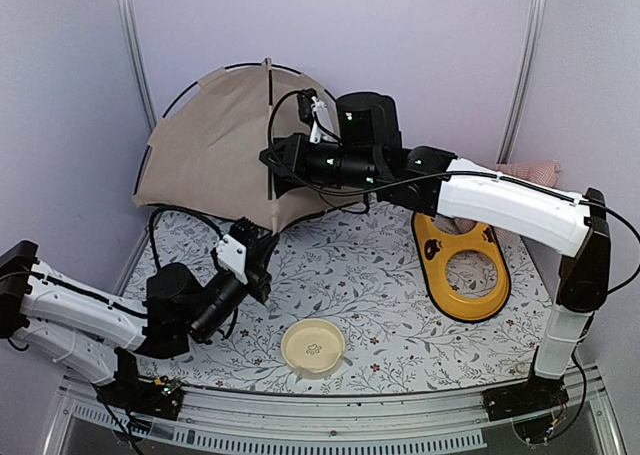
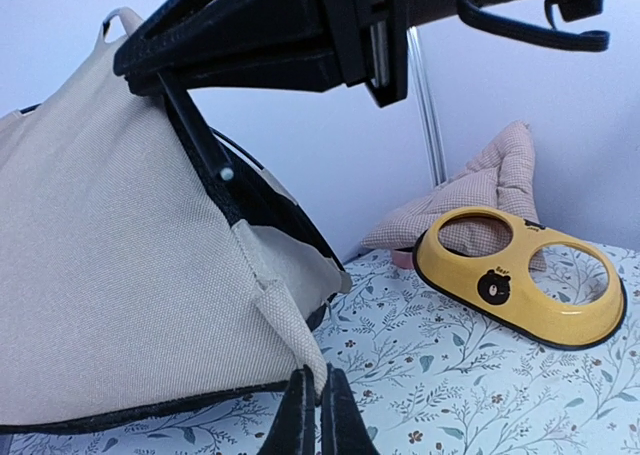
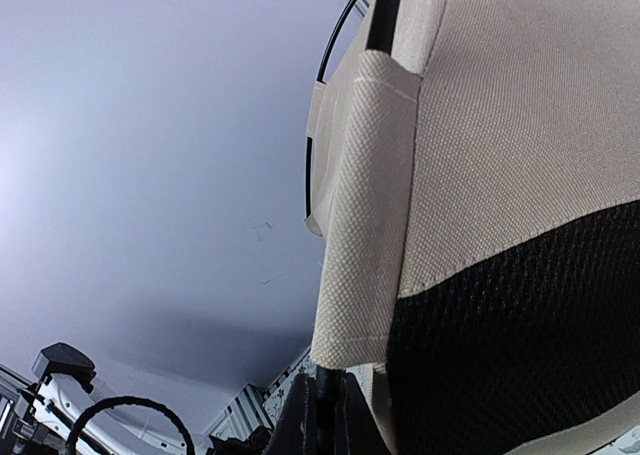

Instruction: Set up the pet tent

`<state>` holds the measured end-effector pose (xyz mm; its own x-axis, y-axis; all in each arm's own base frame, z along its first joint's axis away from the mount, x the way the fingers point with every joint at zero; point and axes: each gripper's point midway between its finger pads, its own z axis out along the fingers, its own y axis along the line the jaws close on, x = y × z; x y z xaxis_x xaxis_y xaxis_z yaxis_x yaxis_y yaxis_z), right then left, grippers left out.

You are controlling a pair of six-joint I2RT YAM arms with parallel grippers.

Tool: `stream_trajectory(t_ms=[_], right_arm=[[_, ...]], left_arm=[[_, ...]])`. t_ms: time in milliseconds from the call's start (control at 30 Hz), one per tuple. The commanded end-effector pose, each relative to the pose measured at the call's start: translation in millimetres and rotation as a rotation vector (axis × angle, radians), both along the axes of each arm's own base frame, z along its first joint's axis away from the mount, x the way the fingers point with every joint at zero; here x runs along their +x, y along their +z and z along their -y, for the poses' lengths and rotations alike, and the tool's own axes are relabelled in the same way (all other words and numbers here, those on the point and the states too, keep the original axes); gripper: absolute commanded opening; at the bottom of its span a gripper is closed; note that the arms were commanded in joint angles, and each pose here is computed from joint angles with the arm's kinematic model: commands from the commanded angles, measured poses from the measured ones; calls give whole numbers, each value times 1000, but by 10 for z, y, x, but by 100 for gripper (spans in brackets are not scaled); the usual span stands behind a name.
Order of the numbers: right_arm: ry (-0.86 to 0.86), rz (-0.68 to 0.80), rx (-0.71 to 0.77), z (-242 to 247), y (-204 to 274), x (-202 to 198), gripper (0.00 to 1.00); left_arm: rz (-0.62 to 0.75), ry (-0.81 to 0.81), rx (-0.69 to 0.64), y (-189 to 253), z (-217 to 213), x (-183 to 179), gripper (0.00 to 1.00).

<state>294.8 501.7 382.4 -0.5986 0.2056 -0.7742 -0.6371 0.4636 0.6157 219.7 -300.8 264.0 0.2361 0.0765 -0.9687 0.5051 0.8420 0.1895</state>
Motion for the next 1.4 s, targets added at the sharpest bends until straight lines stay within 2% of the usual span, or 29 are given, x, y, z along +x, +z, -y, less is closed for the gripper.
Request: stream_trajectory(t_ms=[0,700,1133,1367], right_arm=[[-69,105,90,81,350,279,0],[-67,24,9,77,-189,276,0],[-59,-8,-3,108,-317,224,0],[-47,-6,10,122,-245,185,0]], left_arm=[[-18,-60,26,-93,71,-141,0],[49,-30,-51,369,-20,-158,0],[73,6,-50,465,-55,-115,0],[42,27,-28,344,-52,-24,0]])
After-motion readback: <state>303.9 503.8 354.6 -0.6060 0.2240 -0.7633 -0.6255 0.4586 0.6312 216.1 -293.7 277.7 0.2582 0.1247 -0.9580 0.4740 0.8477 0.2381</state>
